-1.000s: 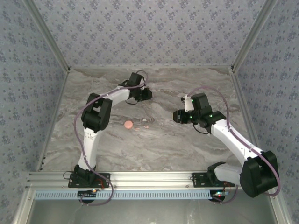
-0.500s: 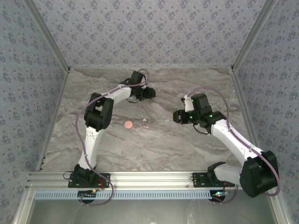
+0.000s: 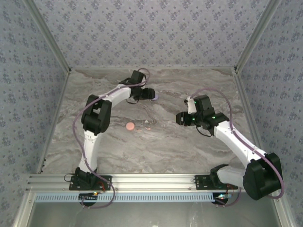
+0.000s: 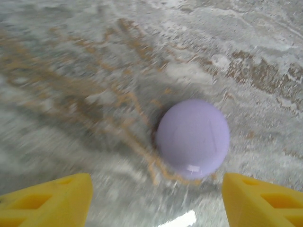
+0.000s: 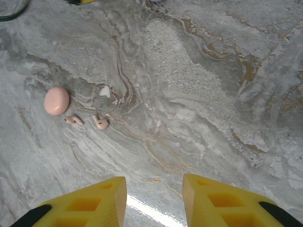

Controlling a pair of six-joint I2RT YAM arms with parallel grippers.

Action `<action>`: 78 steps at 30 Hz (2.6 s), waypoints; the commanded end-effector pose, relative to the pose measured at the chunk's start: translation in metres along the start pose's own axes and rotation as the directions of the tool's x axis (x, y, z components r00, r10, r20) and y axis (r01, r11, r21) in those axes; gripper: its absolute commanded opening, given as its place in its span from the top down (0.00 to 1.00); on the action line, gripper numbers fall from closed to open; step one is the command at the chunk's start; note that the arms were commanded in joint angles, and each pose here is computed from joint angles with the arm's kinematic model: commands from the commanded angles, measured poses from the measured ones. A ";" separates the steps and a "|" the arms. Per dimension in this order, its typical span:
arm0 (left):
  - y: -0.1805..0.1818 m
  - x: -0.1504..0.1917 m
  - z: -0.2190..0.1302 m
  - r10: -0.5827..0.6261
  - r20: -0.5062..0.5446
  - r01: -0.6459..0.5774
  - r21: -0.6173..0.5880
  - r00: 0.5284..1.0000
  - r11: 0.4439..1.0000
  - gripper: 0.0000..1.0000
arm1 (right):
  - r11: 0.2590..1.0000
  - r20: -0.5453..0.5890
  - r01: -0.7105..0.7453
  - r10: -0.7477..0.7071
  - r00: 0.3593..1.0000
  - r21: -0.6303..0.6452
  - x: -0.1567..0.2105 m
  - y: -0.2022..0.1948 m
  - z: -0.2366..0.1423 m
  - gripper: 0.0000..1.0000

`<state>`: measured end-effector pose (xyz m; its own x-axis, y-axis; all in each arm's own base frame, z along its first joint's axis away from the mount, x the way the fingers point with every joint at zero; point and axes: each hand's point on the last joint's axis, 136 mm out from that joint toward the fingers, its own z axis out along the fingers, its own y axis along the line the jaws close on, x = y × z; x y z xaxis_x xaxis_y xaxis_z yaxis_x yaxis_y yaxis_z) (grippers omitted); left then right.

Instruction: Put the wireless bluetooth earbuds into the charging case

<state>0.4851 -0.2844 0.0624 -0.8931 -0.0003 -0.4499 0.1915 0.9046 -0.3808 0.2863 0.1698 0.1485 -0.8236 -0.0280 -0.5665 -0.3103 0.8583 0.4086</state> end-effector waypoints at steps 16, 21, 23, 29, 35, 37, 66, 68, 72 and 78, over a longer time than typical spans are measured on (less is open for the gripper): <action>0.067 0.097 -0.156 -0.019 0.052 0.036 -0.355 0.998 0.934 0.24 | 0.996 -0.033 0.030 -0.027 0.999 0.082 0.005 -0.012 -0.007 0.60; 0.071 0.139 -0.158 -0.040 -0.019 0.030 -0.385 0.999 0.922 0.23 | 0.996 -0.044 0.030 -0.027 0.999 0.084 0.009 -0.013 -0.005 0.60; 0.070 0.151 -0.153 -0.038 -0.049 0.015 -0.395 0.998 0.918 0.23 | 0.996 -0.048 0.029 -0.025 0.999 0.081 0.010 -0.013 -0.004 0.60; 0.067 0.166 -0.135 -0.026 -0.105 -0.017 -0.392 0.994 0.920 0.21 | 0.997 -0.050 0.022 -0.019 0.999 0.073 0.011 -0.012 -0.003 0.60; 0.064 0.168 -0.115 -0.020 -0.161 -0.043 -0.382 0.987 0.923 0.22 | 0.997 -0.054 0.022 -0.018 0.998 0.074 0.013 -0.012 -0.002 0.60; 0.064 0.170 -0.110 -0.020 -0.178 -0.050 -0.380 0.984 0.924 0.23 | 0.997 -0.056 0.020 -0.015 0.998 0.075 0.014 -0.013 -0.002 0.60; 0.064 0.179 -0.076 -0.029 -0.253 -0.070 -0.373 0.967 0.925 0.45 | 0.996 -0.063 0.023 -0.018 0.998 0.090 0.018 -0.015 -0.004 0.59; 0.062 0.175 -0.077 -0.024 -0.245 -0.070 -0.370 0.969 0.926 0.48 | 0.996 -0.062 0.021 -0.016 0.998 0.091 0.018 -0.015 -0.004 0.60; 0.054 0.158 -0.078 -0.005 -0.219 -0.078 -0.367 0.976 0.927 0.52 | 0.996 -0.057 0.020 -0.015 0.998 0.091 0.018 -0.015 -0.003 0.59; 0.029 0.134 -0.066 0.051 -0.217 -0.123 -0.332 0.975 0.935 0.54 | 0.996 -0.062 0.016 -0.010 0.998 0.090 0.019 -0.016 -0.001 0.59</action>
<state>0.3401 -0.2177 0.0395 -0.9547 0.0902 -0.2837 0.1077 0.9931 -0.0467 0.2780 0.1578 0.1350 -0.8447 -0.0645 -0.5313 -0.2865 0.8930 0.3471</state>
